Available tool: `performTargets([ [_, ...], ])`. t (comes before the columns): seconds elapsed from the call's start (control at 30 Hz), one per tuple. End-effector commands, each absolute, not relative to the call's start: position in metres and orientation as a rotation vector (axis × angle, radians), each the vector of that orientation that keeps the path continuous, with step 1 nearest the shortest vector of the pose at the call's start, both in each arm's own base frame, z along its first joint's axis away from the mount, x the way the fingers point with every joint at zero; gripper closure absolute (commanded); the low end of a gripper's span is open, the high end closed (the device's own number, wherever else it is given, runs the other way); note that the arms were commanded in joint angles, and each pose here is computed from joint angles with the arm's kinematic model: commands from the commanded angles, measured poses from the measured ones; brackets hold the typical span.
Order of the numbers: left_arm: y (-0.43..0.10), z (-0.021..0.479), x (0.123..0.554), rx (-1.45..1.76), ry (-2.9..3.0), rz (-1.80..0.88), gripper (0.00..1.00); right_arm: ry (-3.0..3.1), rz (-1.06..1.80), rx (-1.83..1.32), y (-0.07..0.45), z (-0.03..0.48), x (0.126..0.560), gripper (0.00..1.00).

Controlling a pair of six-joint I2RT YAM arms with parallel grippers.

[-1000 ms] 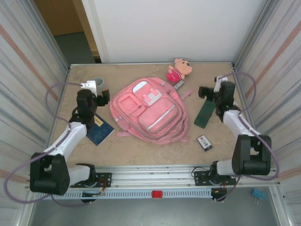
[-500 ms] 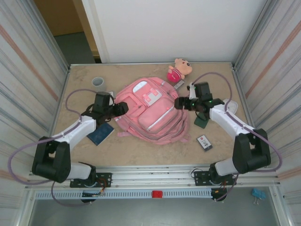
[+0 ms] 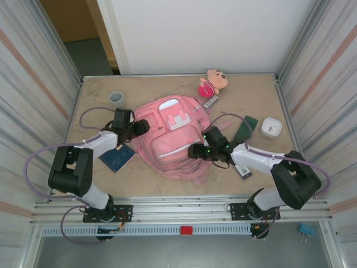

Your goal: Pack books, pencil case, and school supplies into a backpack

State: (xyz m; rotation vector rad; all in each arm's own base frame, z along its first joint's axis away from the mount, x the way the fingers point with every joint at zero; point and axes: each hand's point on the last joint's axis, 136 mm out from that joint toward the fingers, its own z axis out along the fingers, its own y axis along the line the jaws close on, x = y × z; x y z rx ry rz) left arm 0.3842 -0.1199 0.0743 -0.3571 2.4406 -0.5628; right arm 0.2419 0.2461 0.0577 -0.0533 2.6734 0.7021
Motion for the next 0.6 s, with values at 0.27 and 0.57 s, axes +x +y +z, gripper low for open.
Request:
performTargets([
  [0.27,-0.127,0.158,0.362,0.057,2.349,-0.324,0.22,2.463,0.832,-0.026,0.230,0.158,0.227,0.13],
  [0.57,-0.220,0.192,0.267,0.982,2.044,-0.451,0.27,2.322,0.961,0.124,0.177,0.182,0.239,0.11],
])
